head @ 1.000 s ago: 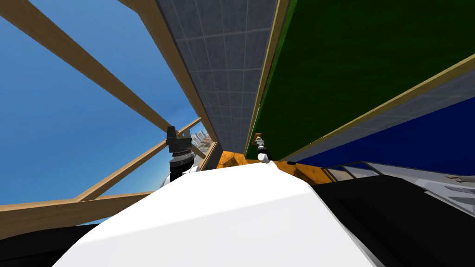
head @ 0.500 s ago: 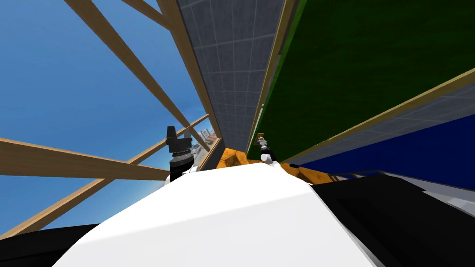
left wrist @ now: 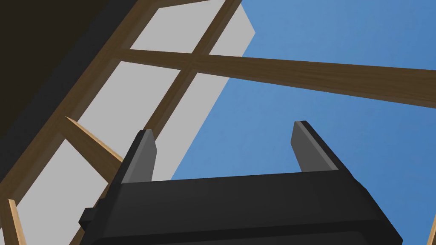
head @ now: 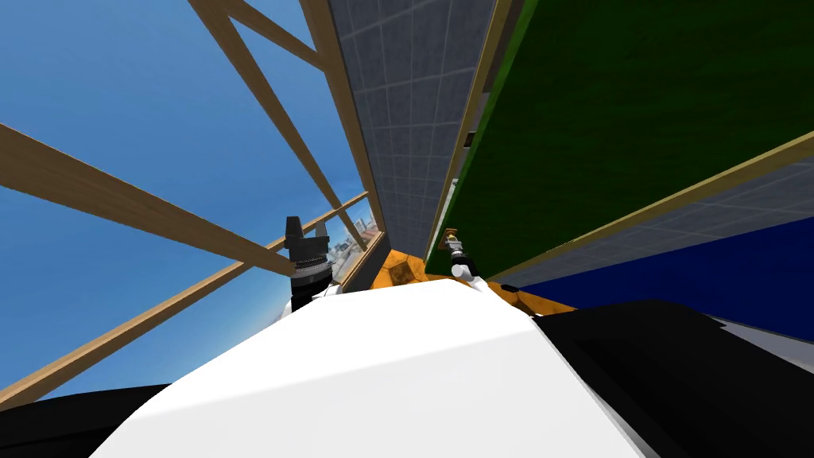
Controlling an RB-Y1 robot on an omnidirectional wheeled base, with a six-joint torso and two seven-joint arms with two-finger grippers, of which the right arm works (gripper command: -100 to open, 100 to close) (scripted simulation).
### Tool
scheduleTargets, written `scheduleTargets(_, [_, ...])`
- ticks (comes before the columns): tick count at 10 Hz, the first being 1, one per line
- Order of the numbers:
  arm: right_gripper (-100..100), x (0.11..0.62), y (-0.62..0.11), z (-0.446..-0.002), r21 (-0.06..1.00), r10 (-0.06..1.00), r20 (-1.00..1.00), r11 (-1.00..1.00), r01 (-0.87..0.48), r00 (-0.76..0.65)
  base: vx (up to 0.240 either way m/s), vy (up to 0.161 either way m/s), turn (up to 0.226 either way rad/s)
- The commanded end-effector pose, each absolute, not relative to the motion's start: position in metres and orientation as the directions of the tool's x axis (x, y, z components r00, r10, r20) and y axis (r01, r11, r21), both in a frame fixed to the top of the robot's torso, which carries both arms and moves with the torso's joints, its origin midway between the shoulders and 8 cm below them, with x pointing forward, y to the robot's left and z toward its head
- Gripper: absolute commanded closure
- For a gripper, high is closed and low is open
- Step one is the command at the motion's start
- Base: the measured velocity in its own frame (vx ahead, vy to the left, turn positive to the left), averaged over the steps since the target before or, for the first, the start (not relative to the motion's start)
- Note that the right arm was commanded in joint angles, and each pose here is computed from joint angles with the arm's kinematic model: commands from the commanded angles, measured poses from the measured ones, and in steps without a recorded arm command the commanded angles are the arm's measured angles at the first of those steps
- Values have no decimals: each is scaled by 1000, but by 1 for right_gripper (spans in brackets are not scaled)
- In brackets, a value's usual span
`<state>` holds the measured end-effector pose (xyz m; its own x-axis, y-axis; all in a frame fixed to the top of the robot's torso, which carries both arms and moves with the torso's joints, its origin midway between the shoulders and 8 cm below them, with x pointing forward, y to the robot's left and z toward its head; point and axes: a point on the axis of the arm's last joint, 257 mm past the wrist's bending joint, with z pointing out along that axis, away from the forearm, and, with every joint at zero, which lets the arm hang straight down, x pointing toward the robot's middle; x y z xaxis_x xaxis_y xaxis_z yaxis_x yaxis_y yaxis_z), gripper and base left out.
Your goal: Pull the door open
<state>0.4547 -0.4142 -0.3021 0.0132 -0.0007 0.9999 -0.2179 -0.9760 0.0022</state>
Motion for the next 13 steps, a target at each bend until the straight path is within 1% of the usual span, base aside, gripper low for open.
scheduleTargets(1, [100, 453, -413, -301, 2, 0, 1000, -978, -208, 10, -151, -33, 109])
scheduleTargets(3, [100, 451, -412, -300, 2, 1, 1000, -981, -195, 8, -213, -41, 155])
scheduleTargets(8, [100, 443, -406, -296, 0, 0, 1000, -989, -148, 1, -256, -76, 162])
scheduleTargets(10, [100, 438, -403, -303, 2, 0, 1000, -991, -137, 15, -140, -21, 92])
scheduleTargets(13, [100, 435, -401, -301, 2, 1, 1000, -993, -121, 10, -221, -56, 135])
